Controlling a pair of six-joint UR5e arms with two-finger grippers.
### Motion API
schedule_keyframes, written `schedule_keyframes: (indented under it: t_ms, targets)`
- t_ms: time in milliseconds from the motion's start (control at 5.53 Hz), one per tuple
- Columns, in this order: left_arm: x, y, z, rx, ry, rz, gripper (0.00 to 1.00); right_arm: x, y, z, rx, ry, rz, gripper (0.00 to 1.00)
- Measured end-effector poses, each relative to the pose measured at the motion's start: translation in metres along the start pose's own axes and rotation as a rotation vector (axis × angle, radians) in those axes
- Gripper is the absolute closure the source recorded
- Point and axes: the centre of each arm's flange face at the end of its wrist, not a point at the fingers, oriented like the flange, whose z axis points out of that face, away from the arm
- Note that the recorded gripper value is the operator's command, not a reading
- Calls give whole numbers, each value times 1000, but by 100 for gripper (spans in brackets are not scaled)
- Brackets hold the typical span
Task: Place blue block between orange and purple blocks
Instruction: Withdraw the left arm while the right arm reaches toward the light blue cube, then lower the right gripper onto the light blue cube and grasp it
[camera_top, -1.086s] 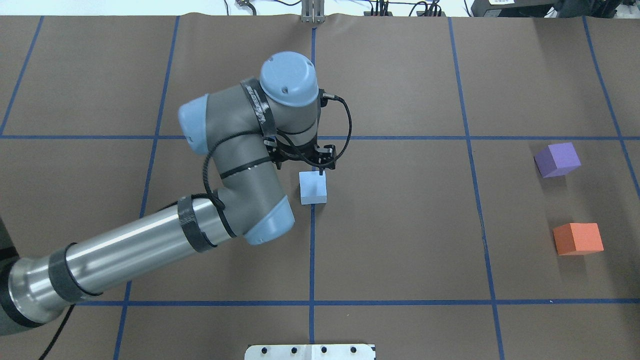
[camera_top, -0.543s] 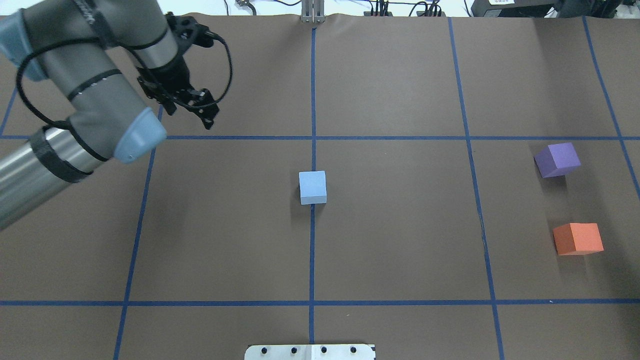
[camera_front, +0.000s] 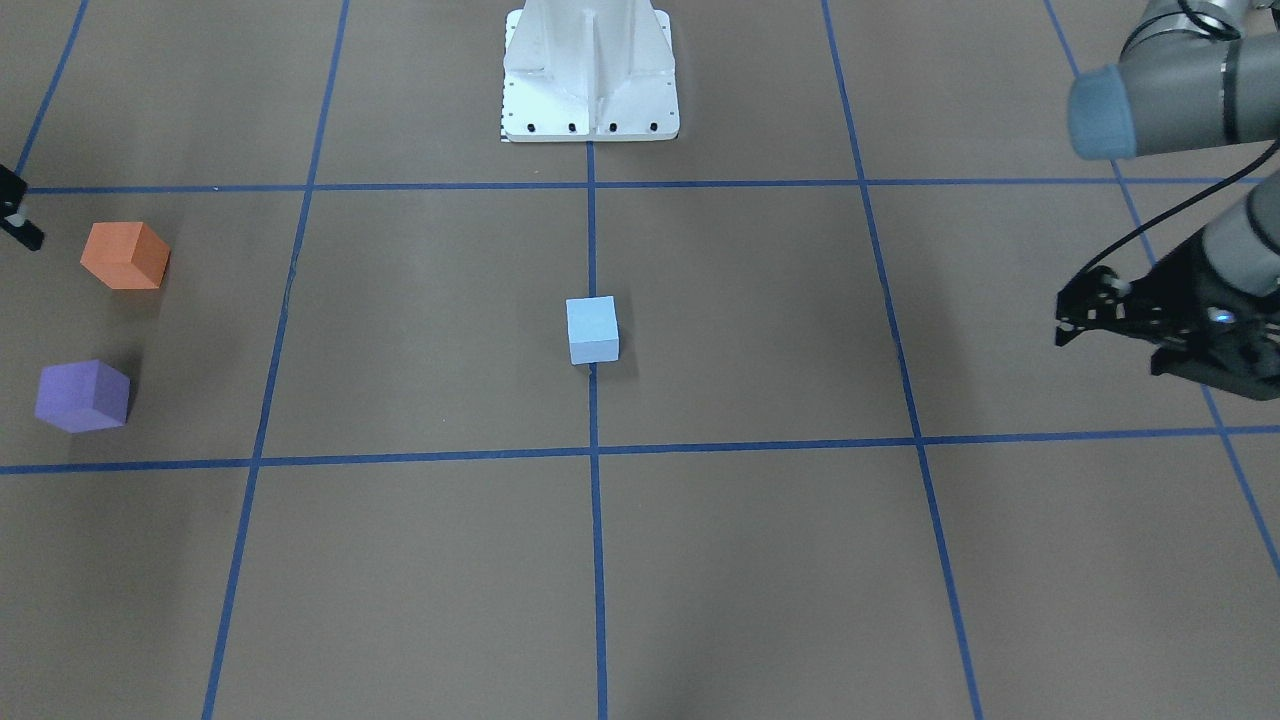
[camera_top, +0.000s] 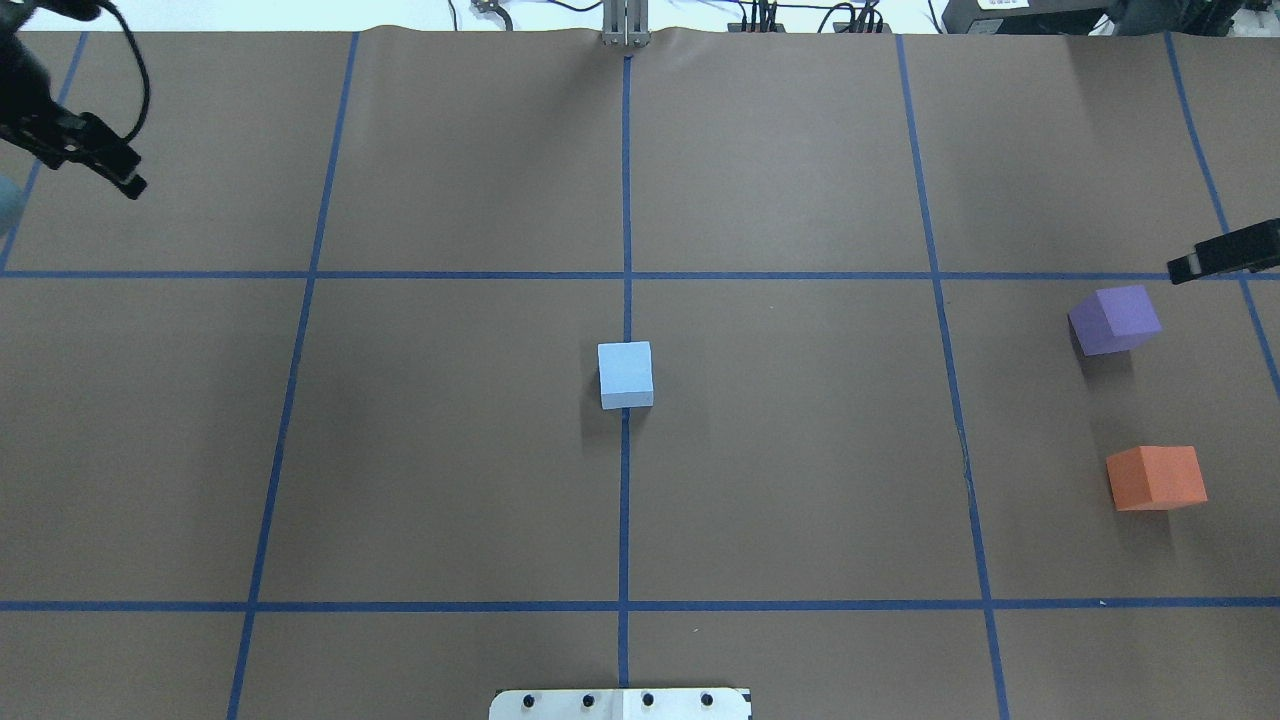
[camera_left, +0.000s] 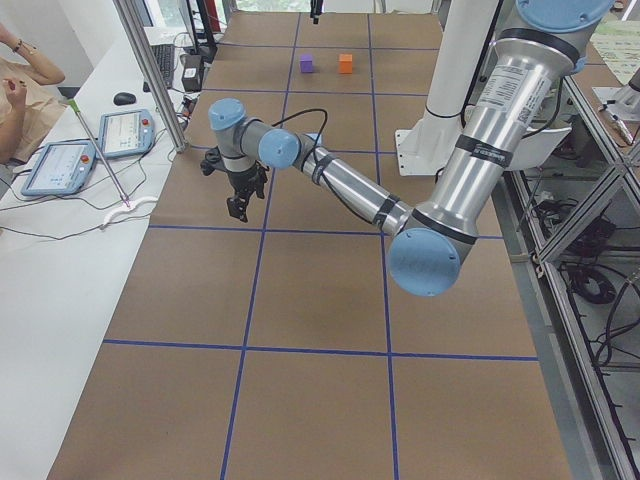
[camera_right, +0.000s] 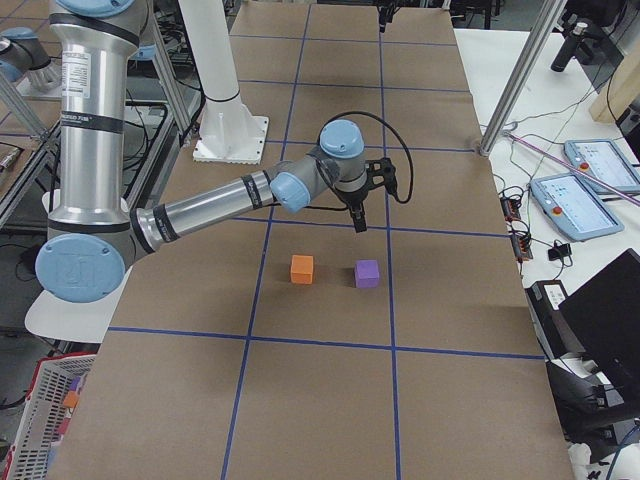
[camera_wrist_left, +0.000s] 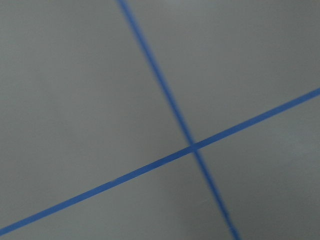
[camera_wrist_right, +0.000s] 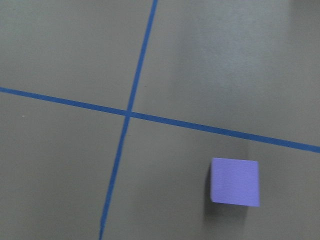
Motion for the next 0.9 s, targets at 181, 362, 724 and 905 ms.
schedule_keyframes:
  t_ms: [181,362,724,905]
  targets:
    - [-53,41,2,6,-17,1,0,-77,-18,33,-36,-18,31,0]
    - [-111,92,6,-10,-33,33,0,-175,-31,67,-76,7,96,0]
    - [-202,186,-4,-19,-48,-35,0,-338,-25,128,-95,103,194,0]
    - [-224,223,-6,-17,-48,-91,0,-392,-27,158,-92,132,221,0]
